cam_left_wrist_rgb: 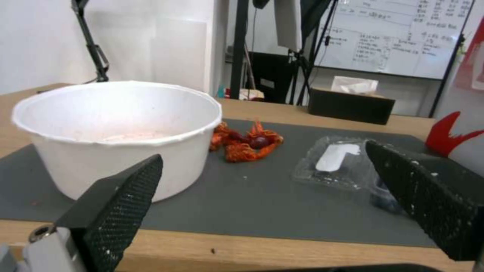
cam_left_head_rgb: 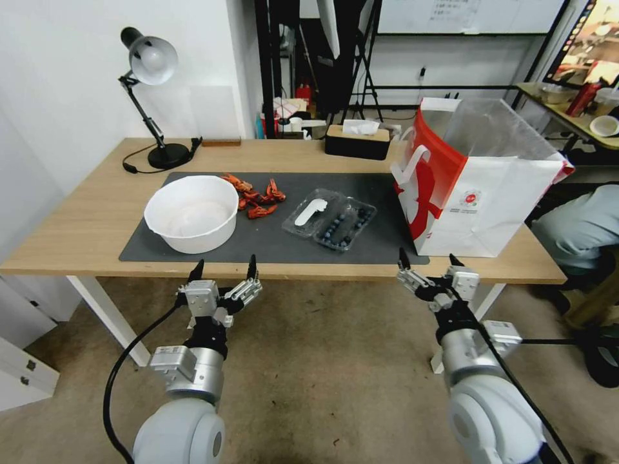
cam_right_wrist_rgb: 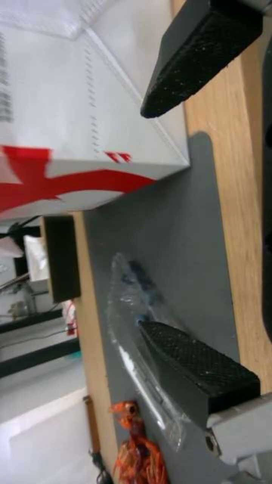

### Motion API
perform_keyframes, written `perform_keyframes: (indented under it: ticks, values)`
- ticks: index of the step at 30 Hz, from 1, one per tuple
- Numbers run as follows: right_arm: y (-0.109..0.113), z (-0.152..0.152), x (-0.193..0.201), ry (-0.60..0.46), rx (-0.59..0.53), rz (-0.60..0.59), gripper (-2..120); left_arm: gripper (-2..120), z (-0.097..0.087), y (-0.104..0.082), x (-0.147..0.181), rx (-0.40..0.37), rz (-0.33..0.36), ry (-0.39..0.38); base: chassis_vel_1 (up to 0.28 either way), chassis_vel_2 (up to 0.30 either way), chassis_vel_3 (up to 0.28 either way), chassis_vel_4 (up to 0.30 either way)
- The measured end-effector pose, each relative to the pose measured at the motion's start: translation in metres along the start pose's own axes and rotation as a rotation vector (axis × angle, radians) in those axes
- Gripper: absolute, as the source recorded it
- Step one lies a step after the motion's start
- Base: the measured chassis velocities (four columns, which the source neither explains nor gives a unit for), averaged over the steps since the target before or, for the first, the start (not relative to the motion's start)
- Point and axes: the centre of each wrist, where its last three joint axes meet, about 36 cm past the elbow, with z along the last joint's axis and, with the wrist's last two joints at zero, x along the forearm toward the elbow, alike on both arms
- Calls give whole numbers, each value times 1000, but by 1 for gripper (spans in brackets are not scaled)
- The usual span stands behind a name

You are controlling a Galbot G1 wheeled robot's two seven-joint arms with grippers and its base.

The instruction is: Close the takeout container lid, then place the container into the takeout bag.

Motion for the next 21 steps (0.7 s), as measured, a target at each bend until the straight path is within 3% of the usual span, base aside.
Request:
perform_keyframes:
  ticks: [8, 21]
  values:
    - [51, 2, -48, 91, -76, -40, 100, 100, 2, 3, -2, -5, -1, 5, 0, 0, 0, 0]
    - [99, -11, -90, 189, -55, 0, 100, 100, 1, 9, -2, -5, -23, -2, 0, 0, 0, 0]
